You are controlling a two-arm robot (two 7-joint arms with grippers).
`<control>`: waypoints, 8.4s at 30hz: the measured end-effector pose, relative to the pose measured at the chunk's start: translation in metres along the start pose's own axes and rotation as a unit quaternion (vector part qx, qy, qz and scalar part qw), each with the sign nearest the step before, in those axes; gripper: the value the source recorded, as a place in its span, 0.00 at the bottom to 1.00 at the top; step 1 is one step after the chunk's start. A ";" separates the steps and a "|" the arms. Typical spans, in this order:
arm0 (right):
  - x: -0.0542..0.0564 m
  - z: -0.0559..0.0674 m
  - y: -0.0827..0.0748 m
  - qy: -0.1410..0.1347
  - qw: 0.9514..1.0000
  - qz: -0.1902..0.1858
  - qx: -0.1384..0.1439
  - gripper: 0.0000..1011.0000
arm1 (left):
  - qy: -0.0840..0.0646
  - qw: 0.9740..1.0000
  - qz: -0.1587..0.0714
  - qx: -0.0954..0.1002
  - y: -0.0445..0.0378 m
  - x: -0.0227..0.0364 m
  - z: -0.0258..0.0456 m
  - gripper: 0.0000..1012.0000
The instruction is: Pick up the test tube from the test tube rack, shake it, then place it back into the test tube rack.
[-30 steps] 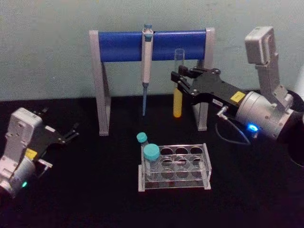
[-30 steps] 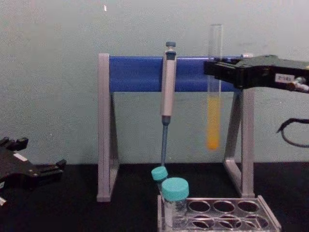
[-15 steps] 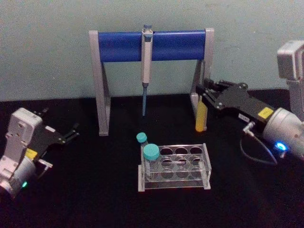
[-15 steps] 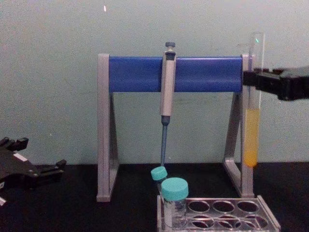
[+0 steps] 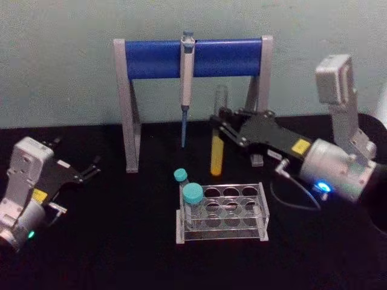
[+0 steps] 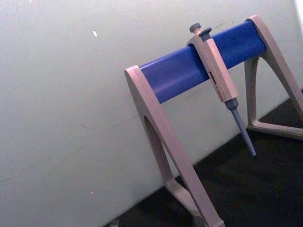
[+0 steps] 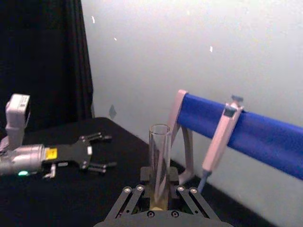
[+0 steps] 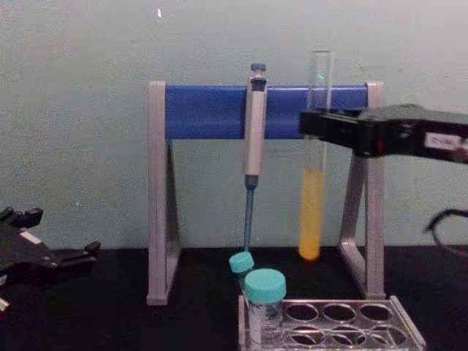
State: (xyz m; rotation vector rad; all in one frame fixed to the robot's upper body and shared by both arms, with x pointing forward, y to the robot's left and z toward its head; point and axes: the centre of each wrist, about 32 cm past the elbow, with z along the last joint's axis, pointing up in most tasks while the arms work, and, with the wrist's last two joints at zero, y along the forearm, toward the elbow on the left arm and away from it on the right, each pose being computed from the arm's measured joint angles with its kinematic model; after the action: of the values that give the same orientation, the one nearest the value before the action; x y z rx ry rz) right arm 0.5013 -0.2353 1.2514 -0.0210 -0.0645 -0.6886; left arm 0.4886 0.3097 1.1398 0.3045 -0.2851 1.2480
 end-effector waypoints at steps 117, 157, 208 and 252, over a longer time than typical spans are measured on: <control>0.003 0.000 0.013 -0.002 0.997 -0.079 0.004 0.22 | 0.000 1.000 0.000 0.000 0.0000 0.0000 0.0000 0.99; -0.013 0.000 -0.022 0.005 1.000 -0.002 0.015 0.22 | 0.000 1.000 0.000 0.000 0.0000 0.0000 0.0000 0.99; -0.015 -0.045 -0.017 0.028 0.999 0.023 -0.017 0.22 | 0.000 1.000 0.000 0.000 0.0000 0.0000 0.0000 0.99; -0.020 -0.073 -0.012 0.043 0.998 0.015 -0.041 0.22 | 0.000 1.000 0.000 0.000 0.0000 0.0000 0.0000 0.99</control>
State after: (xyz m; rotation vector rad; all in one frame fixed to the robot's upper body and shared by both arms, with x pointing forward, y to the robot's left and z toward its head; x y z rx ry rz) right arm 0.4823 -0.2346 1.1773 -0.0717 0.0471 -0.6615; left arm 0.4886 0.3097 1.1398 0.3045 -0.2850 1.2479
